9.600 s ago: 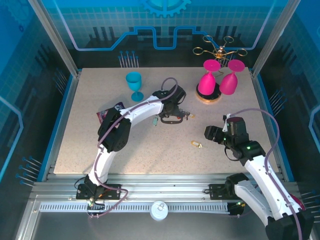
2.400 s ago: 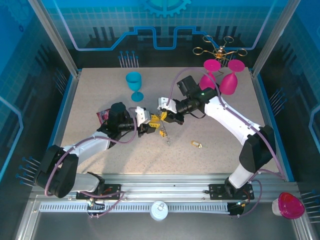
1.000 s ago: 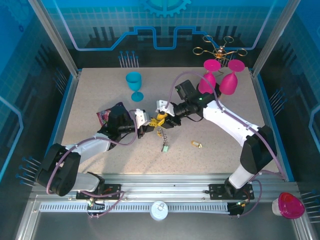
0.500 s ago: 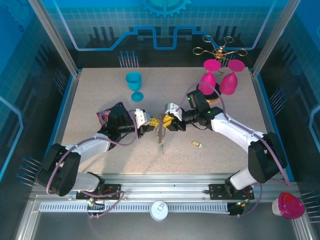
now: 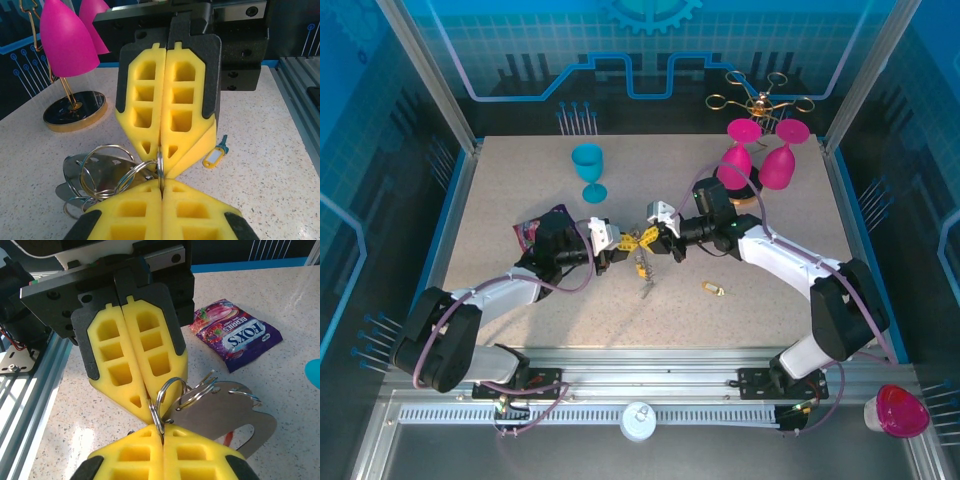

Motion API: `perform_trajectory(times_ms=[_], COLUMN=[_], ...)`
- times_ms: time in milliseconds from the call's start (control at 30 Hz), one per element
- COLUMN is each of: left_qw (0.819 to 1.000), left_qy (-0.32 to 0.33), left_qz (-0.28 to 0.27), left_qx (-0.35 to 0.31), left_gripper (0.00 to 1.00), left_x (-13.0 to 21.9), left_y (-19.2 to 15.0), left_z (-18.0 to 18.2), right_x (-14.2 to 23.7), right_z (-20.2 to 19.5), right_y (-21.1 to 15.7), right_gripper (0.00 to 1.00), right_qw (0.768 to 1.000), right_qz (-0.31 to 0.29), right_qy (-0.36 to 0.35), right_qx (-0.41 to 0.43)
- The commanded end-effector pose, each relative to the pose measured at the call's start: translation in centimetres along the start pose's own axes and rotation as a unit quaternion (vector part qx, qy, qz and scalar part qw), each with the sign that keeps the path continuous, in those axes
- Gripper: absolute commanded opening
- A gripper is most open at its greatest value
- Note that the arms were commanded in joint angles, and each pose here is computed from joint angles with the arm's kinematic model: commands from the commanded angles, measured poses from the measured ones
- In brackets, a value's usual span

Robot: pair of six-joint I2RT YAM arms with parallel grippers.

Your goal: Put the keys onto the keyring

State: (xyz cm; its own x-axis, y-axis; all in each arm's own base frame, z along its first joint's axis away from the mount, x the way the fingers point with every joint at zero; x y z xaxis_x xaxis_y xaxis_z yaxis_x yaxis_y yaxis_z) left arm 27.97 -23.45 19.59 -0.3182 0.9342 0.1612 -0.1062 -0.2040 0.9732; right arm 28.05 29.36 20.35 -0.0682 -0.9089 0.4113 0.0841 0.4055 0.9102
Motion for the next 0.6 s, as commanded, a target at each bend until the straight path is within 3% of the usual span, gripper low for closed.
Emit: perform_trajectory(times_ms=[0,267,467,567], left_qw=[1.0,1.0,1.0,0.999], left_qy=[-0.008,-0.001,-0.009,-0.012], left_qz=[-0.017,0.007,0.015,0.023], left_qx=[-0.011,-0.014,-0.019,-0.024], left_gripper=[0.0,0.17,0.16,0.09], left_x=[0.0,0.0,0.1,0.0], left_y=[0.9,0.8,0.8,0.6], left_z=[-0.3,0.1,-0.2,-0.3], right_x=[-0.2,-0.5,-1.2,-1.3], right_z=[0.9,2.0,2.5,2.8], right_y=[0.5,-1.9,-2.0,-1.3], right_gripper=[0.0,0.0,0.0,0.0], right_qw=[1.0,0.987,0.972,0.969], right_qz=[-0.003,0.15,0.215,0.22], right_qy=[0.023,0.029,0.042,0.047], right_qx=[0.016,0.054,0.086,0.098])
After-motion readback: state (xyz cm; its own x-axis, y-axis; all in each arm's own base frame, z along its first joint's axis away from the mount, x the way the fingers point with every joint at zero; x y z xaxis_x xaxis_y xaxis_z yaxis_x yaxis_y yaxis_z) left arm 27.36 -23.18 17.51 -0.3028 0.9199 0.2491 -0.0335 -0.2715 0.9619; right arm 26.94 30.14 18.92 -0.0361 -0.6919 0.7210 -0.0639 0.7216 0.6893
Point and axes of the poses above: each hand's point on the last joint's axis, 136 mm out from that joint toward the fingers, its own x axis back along the fingers, its own z axis along the line the jaws close on, y = z × x, the point moved 2 cm from there along x, back along the fingers, and after that the axes turned 2 degrees about -x, right-handed, at the moved point
